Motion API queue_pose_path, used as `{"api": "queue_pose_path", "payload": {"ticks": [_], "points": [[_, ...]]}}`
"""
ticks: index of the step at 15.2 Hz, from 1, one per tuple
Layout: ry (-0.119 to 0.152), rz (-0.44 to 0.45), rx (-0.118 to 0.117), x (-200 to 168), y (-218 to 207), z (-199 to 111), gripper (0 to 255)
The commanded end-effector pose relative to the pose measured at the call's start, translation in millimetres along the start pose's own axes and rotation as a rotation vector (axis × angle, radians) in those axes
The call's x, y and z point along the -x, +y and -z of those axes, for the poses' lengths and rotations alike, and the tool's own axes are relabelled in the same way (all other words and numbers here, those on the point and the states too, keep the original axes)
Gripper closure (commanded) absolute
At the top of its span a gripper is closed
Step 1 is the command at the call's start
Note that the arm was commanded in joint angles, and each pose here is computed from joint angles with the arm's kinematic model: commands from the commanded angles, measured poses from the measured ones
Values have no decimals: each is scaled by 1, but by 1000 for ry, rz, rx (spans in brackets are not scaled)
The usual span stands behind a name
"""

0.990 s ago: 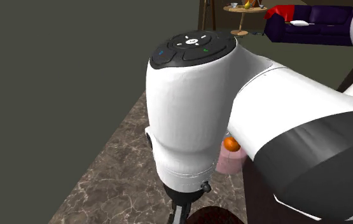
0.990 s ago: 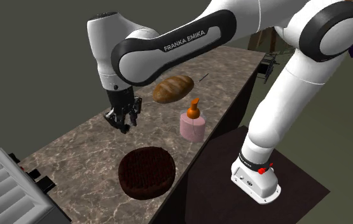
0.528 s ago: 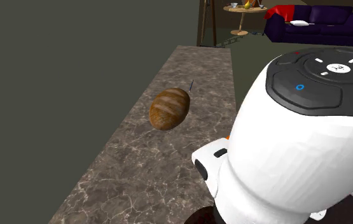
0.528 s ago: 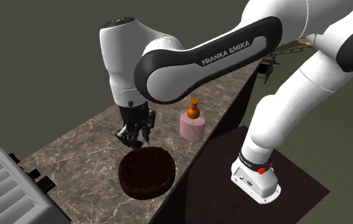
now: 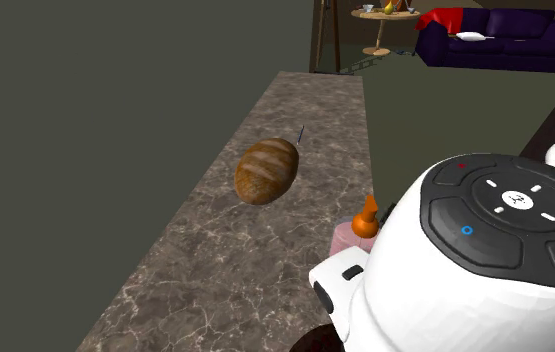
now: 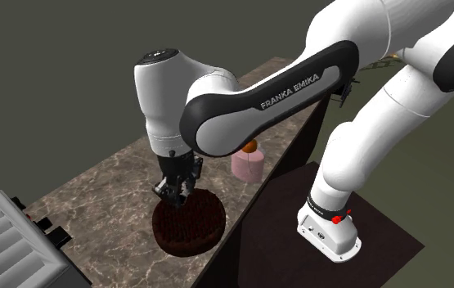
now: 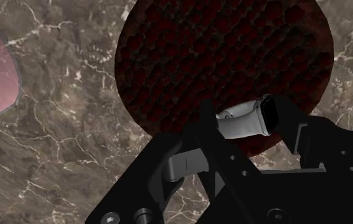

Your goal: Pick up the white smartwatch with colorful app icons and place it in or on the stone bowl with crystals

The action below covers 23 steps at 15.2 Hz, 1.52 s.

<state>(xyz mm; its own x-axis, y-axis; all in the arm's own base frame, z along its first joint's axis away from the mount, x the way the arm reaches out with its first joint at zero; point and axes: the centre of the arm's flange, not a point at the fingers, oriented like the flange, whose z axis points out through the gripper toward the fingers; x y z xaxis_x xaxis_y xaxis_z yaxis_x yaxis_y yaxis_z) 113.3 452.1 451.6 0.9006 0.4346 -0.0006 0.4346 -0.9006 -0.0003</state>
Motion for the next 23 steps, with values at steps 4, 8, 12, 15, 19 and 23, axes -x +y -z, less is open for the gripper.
{"api": "queue_pose_path", "payload": {"ticks": [4, 8, 12, 15, 19, 23], "points": [[0, 0, 0, 0, 1, -26, 255], [0, 0, 0, 0, 1, -39, 255], [0, 0, 0, 0, 1, -39, 255], [0, 0, 0, 0, 1, -39, 0], [0, 0, 0, 0, 1, -39, 0], [0, 0, 0, 0, 1, 1, 0]]}}
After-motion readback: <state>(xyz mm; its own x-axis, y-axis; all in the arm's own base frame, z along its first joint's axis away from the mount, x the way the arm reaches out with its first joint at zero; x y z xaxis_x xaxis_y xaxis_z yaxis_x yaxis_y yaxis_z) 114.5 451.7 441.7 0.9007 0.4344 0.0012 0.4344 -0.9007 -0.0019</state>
